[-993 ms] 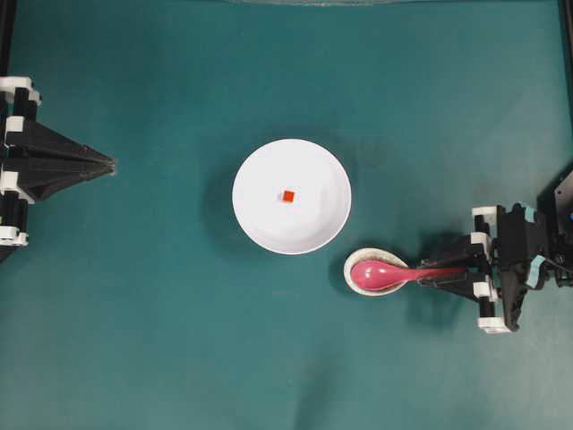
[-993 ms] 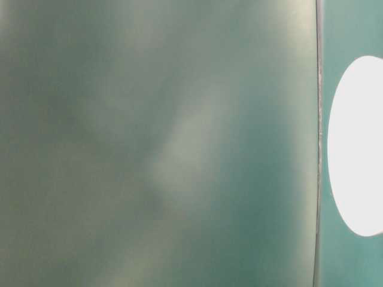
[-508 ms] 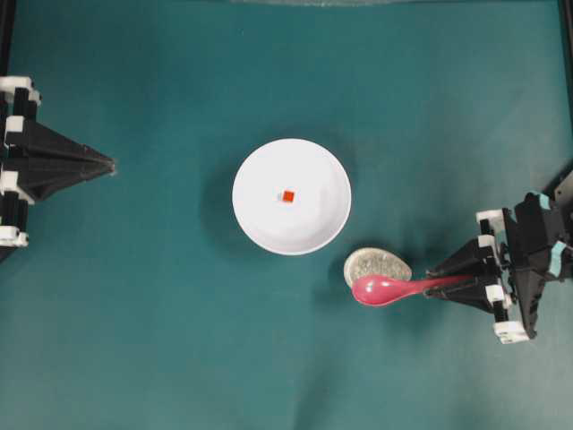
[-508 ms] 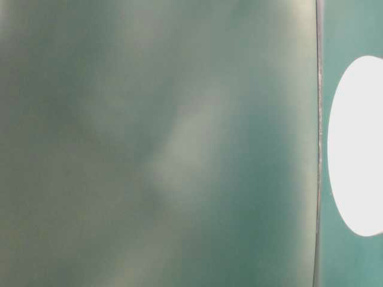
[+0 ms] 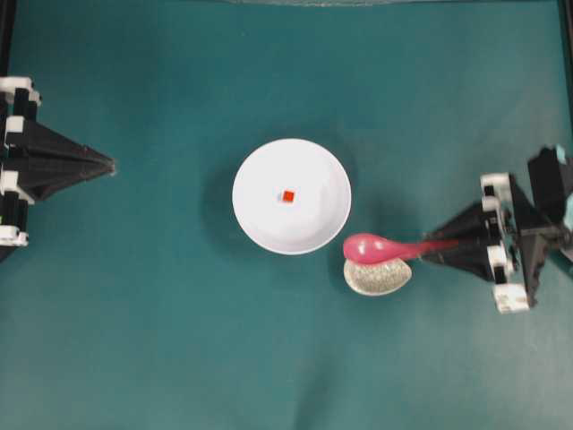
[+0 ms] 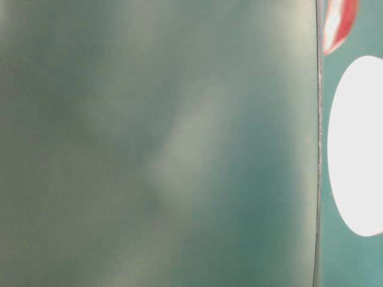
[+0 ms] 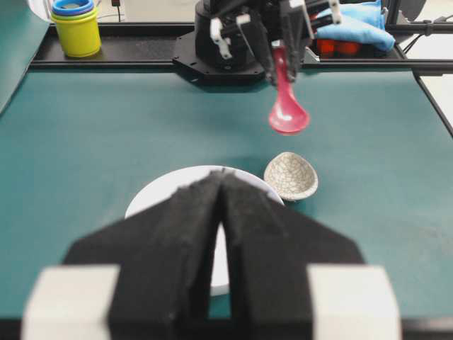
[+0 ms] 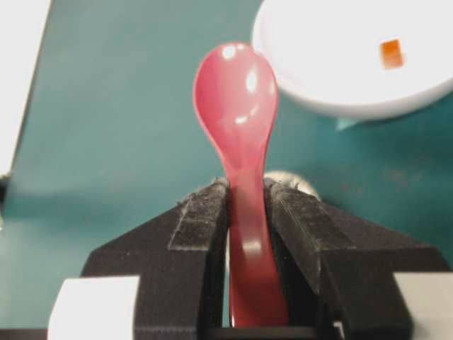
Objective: Grip the spoon and scoop the red block from the bowl with right arm.
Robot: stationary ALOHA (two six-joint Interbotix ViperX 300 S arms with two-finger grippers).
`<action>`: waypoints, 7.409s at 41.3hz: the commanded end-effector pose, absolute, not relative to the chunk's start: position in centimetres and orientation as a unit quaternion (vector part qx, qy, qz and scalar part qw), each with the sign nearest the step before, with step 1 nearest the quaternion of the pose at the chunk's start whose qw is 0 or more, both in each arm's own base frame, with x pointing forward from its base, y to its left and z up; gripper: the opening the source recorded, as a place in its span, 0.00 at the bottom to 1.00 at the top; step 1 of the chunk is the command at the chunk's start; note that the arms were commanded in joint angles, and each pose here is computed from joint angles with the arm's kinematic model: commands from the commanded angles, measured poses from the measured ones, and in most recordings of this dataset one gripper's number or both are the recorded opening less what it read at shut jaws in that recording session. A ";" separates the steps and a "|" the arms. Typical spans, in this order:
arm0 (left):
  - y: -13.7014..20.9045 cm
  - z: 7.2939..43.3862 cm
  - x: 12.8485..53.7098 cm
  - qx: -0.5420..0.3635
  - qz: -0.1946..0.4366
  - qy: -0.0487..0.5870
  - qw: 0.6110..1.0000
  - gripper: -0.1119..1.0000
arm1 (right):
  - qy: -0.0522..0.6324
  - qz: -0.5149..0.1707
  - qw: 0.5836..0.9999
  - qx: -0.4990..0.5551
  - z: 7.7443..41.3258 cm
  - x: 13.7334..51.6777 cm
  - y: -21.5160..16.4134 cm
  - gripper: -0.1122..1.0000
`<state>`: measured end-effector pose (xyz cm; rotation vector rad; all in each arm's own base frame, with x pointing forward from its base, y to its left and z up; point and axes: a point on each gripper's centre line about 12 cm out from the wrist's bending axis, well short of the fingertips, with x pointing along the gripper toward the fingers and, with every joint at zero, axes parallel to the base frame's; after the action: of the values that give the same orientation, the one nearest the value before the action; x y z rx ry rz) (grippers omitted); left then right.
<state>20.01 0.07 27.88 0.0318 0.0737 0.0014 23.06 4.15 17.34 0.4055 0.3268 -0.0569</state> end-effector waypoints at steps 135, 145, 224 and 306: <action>0.6 28.8 20.1 0.017 0.014 0.033 0.999 0.10 | 0.472 -0.065 0.866 0.154 21.6 38.0 -5.7 0.31; 0.6 28.7 20.1 0.017 0.013 0.035 0.999 0.10 | 0.474 -0.056 0.867 0.142 25.0 36.8 -5.5 0.22; 0.6 28.8 20.1 0.017 0.014 0.031 0.999 0.10 | 0.455 -0.062 0.847 0.267 19.1 27.3 3.1 0.18; 0.6 28.8 20.1 0.010 0.014 0.033 0.999 0.10 | 0.554 -0.013 0.823 0.125 16.1 24.4 6.0 0.66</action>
<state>19.89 0.53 27.68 0.0200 0.0954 0.0250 24.33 6.00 15.44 0.2795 1.2061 -0.0393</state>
